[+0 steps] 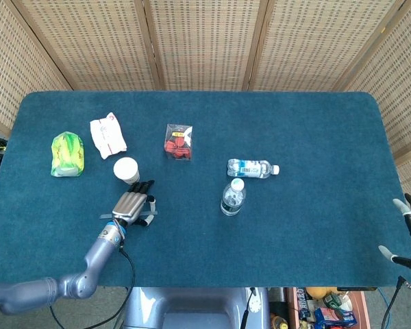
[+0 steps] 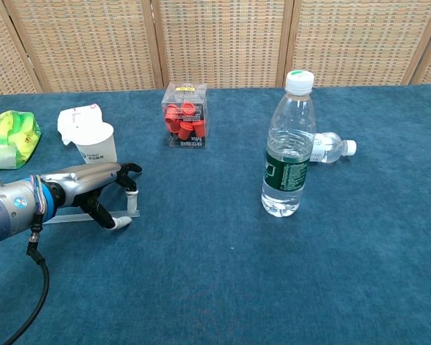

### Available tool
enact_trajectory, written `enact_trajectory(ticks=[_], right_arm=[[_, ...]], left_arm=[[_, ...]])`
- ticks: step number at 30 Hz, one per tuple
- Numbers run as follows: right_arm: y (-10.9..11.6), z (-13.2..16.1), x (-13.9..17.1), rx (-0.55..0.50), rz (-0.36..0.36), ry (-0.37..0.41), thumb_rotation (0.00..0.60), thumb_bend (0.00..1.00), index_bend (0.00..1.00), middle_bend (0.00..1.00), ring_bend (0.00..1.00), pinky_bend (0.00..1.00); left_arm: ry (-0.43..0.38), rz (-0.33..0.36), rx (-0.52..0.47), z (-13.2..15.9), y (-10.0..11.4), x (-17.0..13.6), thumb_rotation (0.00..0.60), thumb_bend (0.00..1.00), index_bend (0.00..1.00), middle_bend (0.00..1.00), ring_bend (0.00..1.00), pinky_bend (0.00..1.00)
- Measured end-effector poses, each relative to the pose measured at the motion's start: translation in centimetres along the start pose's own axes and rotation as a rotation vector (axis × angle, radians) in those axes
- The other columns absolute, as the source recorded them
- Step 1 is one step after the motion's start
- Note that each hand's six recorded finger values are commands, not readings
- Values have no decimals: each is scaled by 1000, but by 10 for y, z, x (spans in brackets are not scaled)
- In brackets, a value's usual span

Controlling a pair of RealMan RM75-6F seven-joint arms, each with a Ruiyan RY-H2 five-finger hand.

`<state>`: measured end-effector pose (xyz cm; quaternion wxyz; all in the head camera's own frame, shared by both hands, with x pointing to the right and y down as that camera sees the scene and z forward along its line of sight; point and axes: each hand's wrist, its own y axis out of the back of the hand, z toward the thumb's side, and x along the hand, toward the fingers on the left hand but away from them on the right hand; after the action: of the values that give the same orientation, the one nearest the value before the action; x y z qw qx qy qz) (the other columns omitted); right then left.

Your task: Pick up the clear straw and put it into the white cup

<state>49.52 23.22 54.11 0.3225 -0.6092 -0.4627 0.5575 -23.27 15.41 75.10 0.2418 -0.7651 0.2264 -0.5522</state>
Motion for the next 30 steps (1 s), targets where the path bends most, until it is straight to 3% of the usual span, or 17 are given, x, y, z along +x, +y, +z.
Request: enact_trajectory(ticks=[14, 22, 26, 30], right_arm=[[0, 0, 0, -2, 4, 1, 600, 0, 0, 0, 0, 0], [0, 0, 0, -4, 5, -1, 600, 0, 0, 0, 0, 0], [0, -1, 0, -5, 5, -3, 600, 0, 0, 0, 0, 0], [-1, 0, 0, -2, 7, -2, 600, 0, 0, 0, 0, 0]], left_arm=[[-59, 13, -17, 13, 9, -14, 600, 430, 578, 0, 0, 0], [-175, 2, -78, 40, 14, -34, 600, 429, 578, 0, 0, 0], [-262, 35, -180, 53, 34, -52, 600, 444, 578, 0, 0, 0], [-385, 137, -270, 59, 70, -72, 600, 452, 578, 0, 0, 0]])
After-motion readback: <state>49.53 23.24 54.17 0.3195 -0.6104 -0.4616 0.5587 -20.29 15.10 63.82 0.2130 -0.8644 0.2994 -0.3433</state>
